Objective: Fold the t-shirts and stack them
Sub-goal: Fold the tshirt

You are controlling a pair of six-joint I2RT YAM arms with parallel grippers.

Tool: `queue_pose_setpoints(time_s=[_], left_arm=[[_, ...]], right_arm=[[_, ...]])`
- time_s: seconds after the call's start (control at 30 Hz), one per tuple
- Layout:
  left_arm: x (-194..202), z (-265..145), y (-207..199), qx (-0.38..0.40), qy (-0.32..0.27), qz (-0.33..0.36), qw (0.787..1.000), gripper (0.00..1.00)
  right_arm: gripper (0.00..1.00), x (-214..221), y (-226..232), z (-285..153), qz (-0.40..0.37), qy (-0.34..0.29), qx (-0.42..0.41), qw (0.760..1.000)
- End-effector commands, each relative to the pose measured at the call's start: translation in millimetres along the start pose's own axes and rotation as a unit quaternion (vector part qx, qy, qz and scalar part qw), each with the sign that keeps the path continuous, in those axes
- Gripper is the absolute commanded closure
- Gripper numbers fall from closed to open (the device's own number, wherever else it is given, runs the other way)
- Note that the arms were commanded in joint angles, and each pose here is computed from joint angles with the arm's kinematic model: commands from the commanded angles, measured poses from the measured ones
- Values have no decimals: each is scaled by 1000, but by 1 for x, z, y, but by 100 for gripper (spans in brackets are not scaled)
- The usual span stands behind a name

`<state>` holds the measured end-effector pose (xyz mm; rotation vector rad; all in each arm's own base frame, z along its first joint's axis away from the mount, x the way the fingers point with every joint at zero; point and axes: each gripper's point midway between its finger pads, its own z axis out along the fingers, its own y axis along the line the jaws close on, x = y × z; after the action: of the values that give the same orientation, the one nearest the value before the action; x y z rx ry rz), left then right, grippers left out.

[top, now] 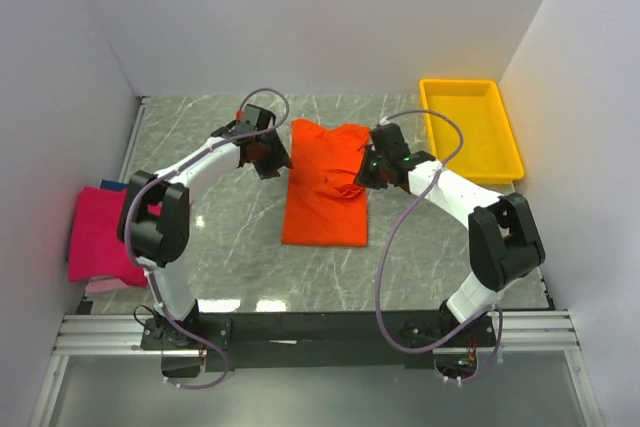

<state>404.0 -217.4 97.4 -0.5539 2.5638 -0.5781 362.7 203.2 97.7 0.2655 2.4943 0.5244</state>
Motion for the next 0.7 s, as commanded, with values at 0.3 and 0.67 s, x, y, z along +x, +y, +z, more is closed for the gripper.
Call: queue_pose_setpoints(time_s=[0.3,0.67], left_arm=[[120,-11,-11,40,91,43,994,99],[156,8,21,-13,115,42,992,99]], right_arm=[[99,36,48,34,-74,61,-53,994],[100,-20,32,85,-64,50,7,997]])
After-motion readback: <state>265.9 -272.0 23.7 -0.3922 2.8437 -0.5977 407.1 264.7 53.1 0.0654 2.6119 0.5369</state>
